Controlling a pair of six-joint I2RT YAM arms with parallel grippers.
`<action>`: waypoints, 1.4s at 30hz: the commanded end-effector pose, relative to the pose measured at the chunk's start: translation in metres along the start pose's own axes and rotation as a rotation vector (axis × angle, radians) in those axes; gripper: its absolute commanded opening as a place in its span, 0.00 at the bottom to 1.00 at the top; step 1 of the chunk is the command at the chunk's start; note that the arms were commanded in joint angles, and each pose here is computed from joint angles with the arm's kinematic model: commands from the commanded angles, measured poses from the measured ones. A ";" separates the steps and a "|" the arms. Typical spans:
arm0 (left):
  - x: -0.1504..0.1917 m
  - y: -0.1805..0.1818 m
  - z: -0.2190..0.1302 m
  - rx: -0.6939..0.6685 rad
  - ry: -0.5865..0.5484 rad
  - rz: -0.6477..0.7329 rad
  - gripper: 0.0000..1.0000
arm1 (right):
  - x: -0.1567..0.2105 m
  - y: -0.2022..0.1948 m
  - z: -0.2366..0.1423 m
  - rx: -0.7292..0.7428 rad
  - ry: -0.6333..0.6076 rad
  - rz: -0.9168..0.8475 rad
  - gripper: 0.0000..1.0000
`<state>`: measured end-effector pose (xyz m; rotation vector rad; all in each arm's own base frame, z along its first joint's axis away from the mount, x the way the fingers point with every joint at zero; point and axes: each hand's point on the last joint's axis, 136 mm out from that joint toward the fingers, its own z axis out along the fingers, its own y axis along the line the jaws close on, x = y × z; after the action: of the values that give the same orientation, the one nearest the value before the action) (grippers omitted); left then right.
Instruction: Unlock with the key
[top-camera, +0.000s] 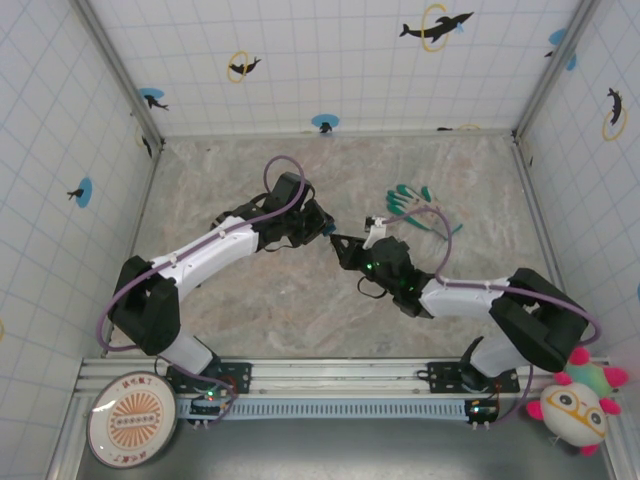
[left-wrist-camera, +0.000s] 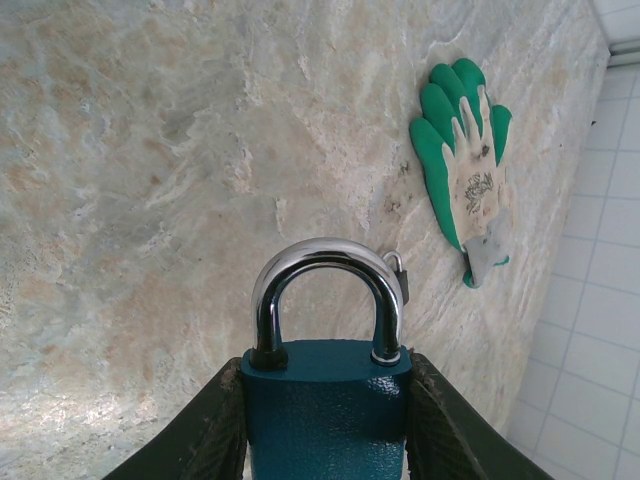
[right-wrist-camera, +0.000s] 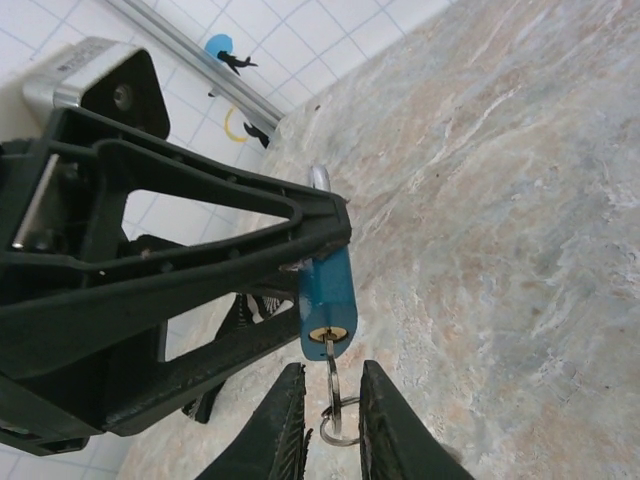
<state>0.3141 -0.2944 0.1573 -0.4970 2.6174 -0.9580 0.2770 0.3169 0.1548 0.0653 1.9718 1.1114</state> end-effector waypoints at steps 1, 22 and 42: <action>-0.003 -0.018 -0.013 0.064 -0.018 0.024 0.00 | -0.007 0.010 0.002 -0.040 -0.027 0.016 0.16; 0.001 -0.027 -0.018 0.109 -0.003 0.033 0.00 | -0.038 0.014 0.025 -0.093 -0.092 0.081 0.00; 0.004 -0.034 -0.022 0.147 0.005 0.052 0.00 | -0.049 0.005 0.037 -0.052 -0.054 0.058 0.00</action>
<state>0.3420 -0.2827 0.1736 -0.5375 2.4812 -0.9502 0.3137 0.3319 0.1714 0.0500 1.9584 1.1960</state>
